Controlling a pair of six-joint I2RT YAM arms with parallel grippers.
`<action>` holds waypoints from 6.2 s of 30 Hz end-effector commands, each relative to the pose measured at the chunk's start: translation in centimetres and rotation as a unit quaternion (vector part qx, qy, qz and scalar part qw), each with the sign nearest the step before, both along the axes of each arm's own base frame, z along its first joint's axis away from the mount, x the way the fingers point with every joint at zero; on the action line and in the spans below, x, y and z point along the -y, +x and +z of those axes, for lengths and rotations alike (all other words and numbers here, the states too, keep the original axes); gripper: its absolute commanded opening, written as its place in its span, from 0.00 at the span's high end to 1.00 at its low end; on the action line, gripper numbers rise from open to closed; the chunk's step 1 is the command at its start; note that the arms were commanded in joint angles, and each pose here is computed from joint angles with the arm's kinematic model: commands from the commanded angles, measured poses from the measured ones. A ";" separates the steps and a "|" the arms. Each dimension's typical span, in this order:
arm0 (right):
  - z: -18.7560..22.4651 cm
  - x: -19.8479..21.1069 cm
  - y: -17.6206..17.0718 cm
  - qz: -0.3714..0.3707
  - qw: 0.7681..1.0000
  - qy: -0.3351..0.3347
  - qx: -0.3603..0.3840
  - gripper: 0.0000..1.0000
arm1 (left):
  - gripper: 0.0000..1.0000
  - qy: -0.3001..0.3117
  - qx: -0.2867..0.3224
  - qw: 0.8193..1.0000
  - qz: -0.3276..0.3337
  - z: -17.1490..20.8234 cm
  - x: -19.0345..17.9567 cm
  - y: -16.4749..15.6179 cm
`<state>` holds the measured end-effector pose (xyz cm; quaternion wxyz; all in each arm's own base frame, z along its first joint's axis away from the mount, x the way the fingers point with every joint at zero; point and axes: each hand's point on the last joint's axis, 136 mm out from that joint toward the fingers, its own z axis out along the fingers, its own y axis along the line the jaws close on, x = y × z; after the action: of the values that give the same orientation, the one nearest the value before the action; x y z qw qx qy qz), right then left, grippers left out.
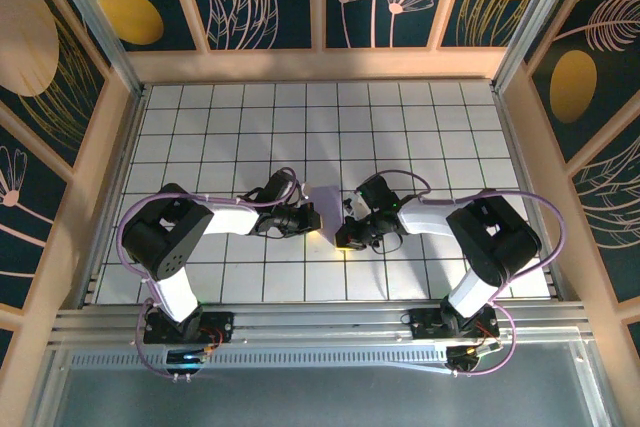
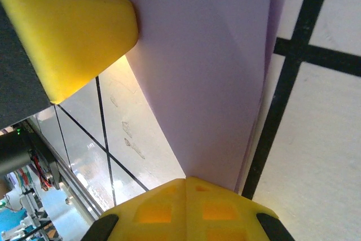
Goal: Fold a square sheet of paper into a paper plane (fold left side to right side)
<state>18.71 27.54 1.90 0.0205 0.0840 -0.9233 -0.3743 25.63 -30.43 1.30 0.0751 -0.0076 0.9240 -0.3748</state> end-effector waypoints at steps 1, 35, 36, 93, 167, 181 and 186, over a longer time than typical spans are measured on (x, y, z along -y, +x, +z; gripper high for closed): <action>-1.7 1.1 -1.1 0.002 0.999 -0.038 -0.015 1.00 | 1.00 0.043 -0.017 0.999 0.006 -1.9 -1.3 -0.5; 2.7 -1.3 2.1 -0.002 0.999 0.020 0.033 1.00 | 1.00 0.044 -0.011 0.999 0.006 -1.6 -1.2 -0.2; 2.3 -1.2 2.2 -0.003 0.999 0.014 0.032 1.00 | 1.00 0.044 -0.011 0.999 0.005 -1.6 -1.2 -0.2; -4.9 5.2 0.3 -0.017 0.981 -0.196 -0.001 1.00 | 1.00 0.069 -0.009 0.997 0.017 -1.5 0.1 -0.4; 2.3 -1.8 3.7 -0.020 0.999 -0.007 0.038 1.00 | 1.00 0.080 0.014 0.997 0.004 -1.3 0.3 1.3; 0.1 -2.3 5.3 -0.034 0.998 -0.029 0.041 1.00 | 1.00 0.082 0.013 0.997 0.006 -1.3 0.2 1.3; -1.5 -1.1 4.3 -0.036 0.997 -0.060 0.020 1.00 | 1.00 0.087 0.012 0.996 0.007 -1.4 0.1 1.3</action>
<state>23.27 29.40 1.67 -0.0157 0.0650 -0.9367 -0.3437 27.57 -31.41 1.38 0.1103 0.0055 0.9399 -0.3231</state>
